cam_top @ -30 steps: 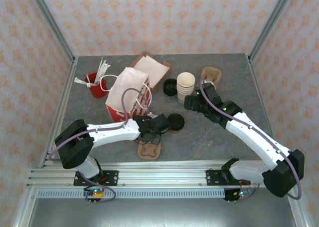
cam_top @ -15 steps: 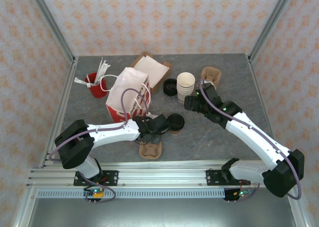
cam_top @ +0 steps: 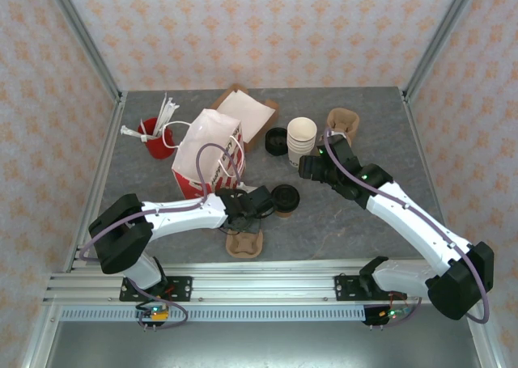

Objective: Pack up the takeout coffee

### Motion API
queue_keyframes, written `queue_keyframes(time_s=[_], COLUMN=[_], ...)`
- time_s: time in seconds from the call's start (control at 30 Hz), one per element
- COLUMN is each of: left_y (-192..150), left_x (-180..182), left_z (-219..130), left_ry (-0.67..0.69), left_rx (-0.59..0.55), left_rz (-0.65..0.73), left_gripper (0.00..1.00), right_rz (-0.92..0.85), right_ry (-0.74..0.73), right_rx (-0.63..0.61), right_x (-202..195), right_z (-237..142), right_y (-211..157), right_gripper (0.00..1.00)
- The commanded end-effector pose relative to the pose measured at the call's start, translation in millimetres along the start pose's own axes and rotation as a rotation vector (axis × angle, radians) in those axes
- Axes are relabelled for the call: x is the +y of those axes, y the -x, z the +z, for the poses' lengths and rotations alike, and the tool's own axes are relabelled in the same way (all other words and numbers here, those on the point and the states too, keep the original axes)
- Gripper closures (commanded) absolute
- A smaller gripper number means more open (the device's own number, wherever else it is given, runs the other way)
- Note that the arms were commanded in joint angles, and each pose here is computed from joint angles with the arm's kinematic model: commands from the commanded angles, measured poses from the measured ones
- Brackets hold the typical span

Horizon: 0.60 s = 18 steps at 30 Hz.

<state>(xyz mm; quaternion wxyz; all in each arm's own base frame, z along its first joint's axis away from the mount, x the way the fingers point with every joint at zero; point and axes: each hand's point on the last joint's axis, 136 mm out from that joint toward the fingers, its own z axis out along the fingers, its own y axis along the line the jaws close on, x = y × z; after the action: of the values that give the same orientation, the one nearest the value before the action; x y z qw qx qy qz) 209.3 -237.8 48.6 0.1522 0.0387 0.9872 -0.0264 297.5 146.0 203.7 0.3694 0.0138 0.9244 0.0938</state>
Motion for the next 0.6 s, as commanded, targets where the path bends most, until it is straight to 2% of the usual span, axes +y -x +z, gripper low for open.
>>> queue_keyframes(time_s=[0.0, 0.33, 0.57], left_y=[-7, 6, 13], left_x=[7, 5, 4], left_z=[2, -20, -45], left_ry=[0.028, 0.014, -0.016], left_rx=[-0.008, -0.063, -0.097], left_rz=[-0.011, 0.006, 0.078], left_gripper=[0.58, 0.64, 0.67], right_rz=[0.016, 0.017, 0.016], right_ry=[-0.014, -0.012, -0.014], right_rx=[-0.005, -0.011, -0.015], right_x=[-4, -3, -3], right_z=[2, 0, -1], right_y=[0, 2, 4], right_gripper=[0.15, 0.15, 0.15])
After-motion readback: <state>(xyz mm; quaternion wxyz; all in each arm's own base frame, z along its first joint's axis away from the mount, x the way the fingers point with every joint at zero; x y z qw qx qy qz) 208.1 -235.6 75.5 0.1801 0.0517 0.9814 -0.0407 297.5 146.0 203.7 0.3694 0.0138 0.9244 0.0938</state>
